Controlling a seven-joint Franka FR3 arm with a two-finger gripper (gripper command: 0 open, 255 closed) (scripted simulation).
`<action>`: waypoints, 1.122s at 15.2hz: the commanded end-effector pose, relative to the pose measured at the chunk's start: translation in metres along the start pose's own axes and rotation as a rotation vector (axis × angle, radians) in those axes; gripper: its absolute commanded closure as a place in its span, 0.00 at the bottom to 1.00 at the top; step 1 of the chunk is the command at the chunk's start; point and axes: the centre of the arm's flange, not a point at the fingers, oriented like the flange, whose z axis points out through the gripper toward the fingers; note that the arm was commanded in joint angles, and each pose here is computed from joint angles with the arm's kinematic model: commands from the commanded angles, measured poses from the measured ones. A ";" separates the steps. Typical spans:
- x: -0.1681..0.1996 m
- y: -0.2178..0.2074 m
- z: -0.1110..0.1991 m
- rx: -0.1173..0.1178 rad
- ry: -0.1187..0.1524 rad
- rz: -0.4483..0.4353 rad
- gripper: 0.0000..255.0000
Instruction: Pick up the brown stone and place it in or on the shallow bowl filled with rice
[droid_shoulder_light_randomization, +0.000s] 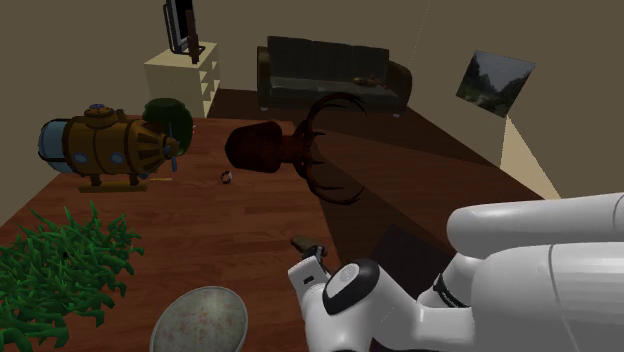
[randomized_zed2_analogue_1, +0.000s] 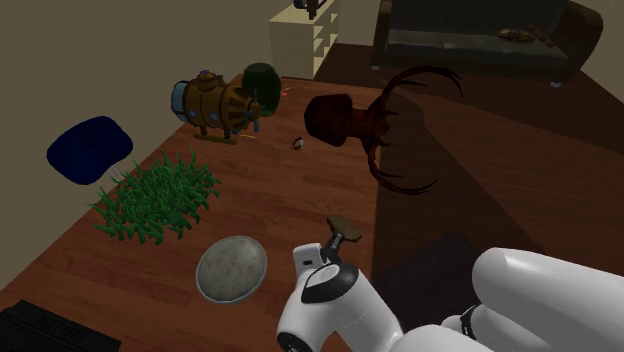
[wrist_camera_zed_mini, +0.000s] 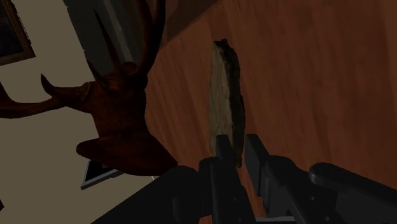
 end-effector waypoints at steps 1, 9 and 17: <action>0.002 0.010 -0.003 0.000 0.000 0.000 1.00; 0.011 0.047 -0.021 0.000 0.000 0.000 1.00; 0.020 0.084 -0.040 0.000 0.000 0.000 1.00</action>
